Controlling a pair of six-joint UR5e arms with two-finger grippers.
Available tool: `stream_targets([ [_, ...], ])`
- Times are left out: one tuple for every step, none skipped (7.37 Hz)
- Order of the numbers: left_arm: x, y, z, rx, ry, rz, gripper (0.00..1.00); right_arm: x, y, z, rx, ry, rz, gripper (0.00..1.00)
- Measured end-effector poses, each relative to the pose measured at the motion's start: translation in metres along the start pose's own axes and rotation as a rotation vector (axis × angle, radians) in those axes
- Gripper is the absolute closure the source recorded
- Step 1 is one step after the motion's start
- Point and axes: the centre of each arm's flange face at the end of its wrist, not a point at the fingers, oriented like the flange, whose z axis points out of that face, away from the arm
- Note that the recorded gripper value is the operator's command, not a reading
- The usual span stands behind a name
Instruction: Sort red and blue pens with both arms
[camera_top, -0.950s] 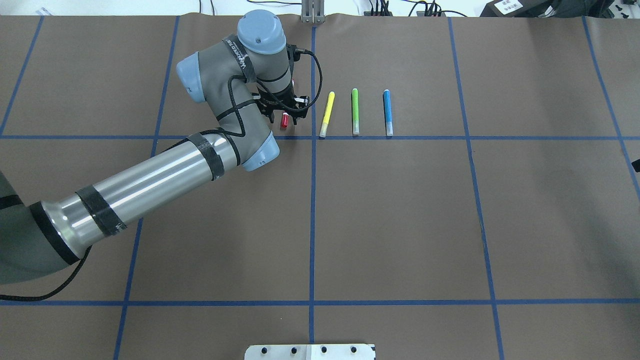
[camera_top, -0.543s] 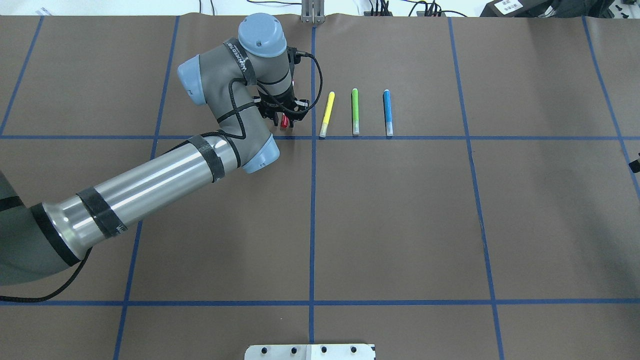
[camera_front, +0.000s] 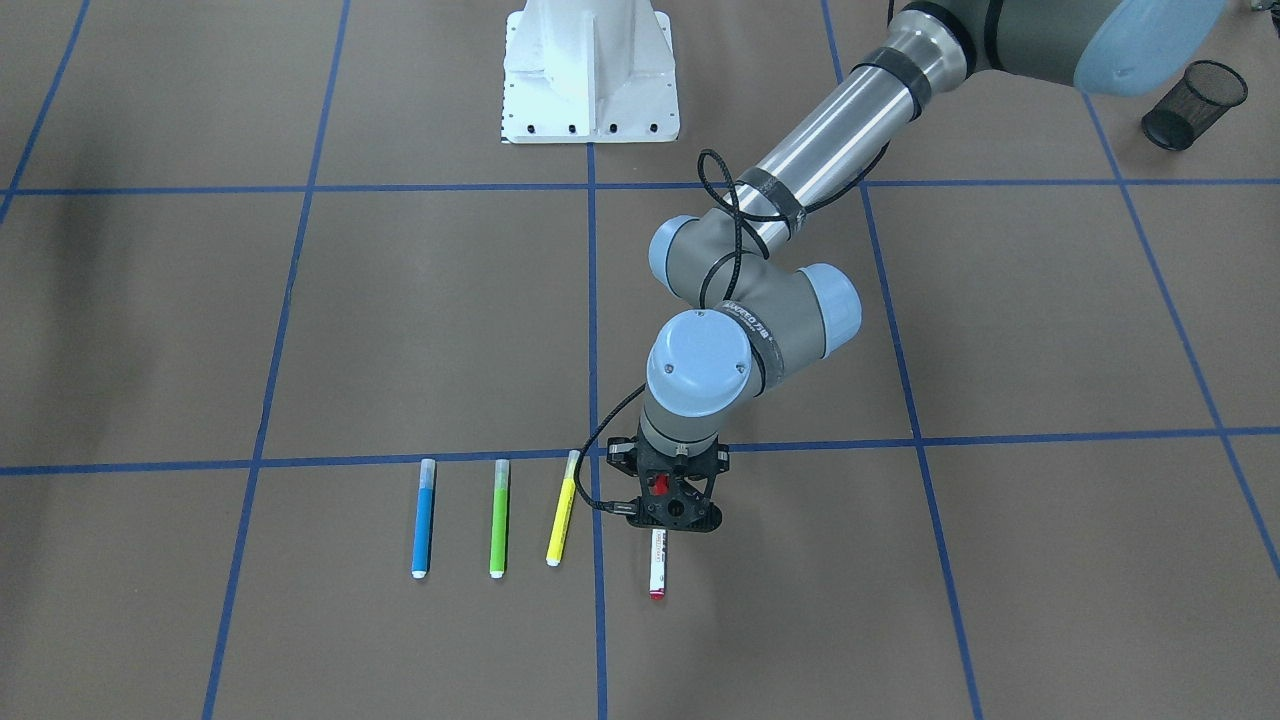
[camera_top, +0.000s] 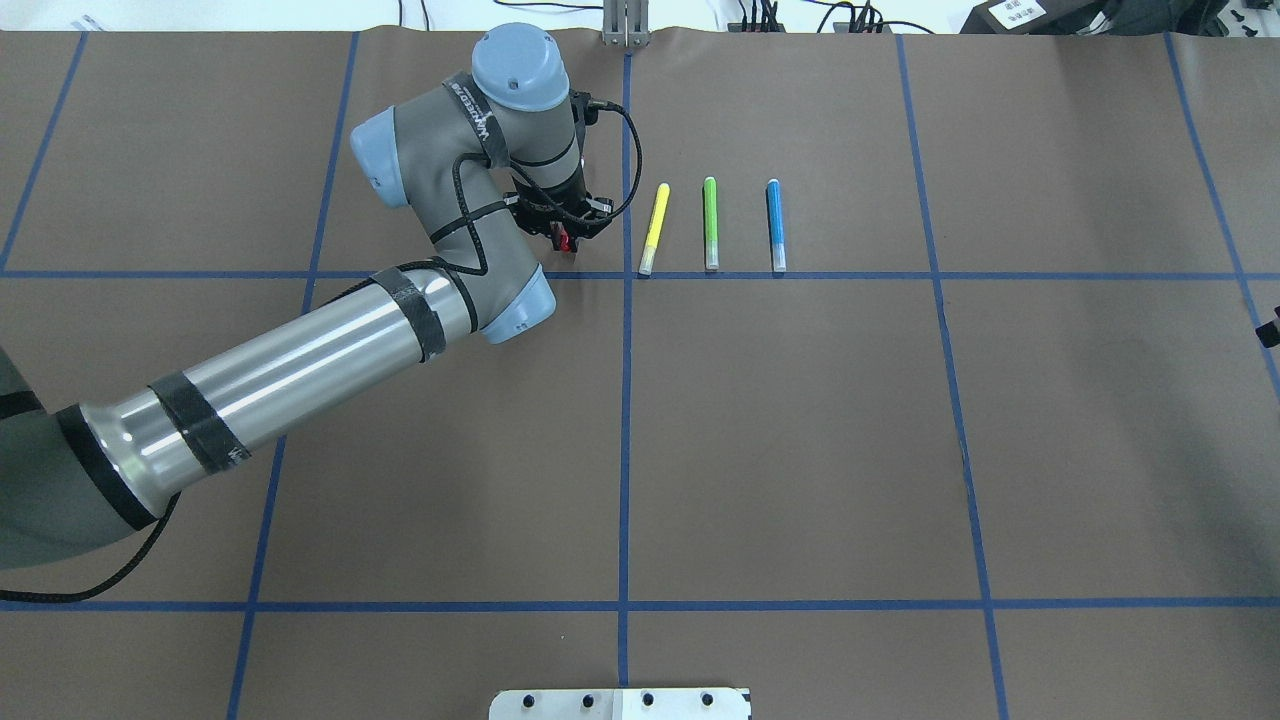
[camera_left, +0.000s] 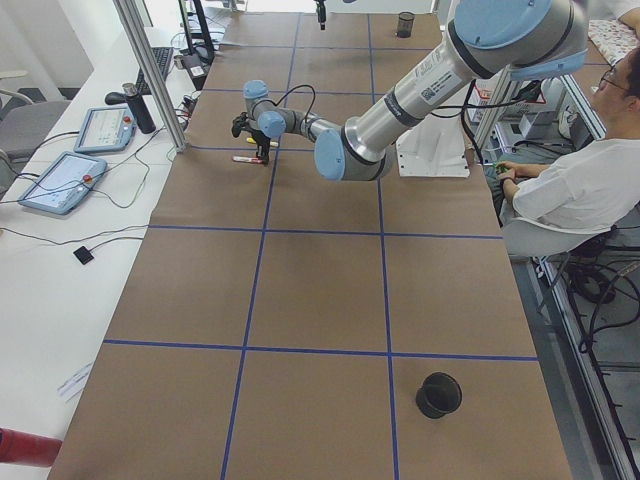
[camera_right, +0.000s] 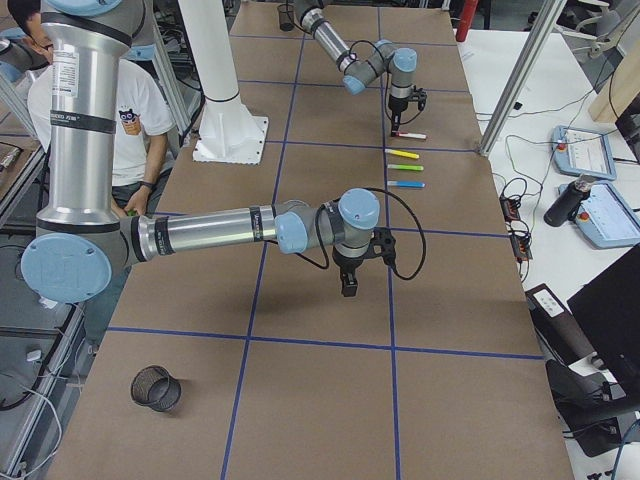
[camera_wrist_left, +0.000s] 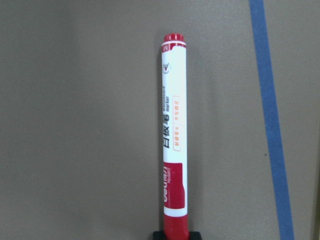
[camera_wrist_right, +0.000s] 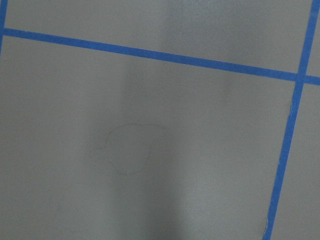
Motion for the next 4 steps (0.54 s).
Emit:
stream_targets([
  [-0.02,0.0,-0.006,-0.006,0.012,-0.011,1.0,0.001,-0.001,0.001,-0.002,0.0,0.001,0.0],
  [-0.053,0.006,-0.012,-0.028,0.033,-0.028,1.0,0.002,-0.001,0.002,-0.003,0.0,0.002,0.0],
  [-0.086,0.012,-0.019,-0.048,0.049,-0.051,1.0,0.002,-0.001,0.002,-0.002,0.0,0.001,0.0],
  [-0.123,0.013,-0.026,-0.05,0.049,-0.08,1.0,0.001,-0.002,0.002,0.003,0.0,-0.004,0.0],
])
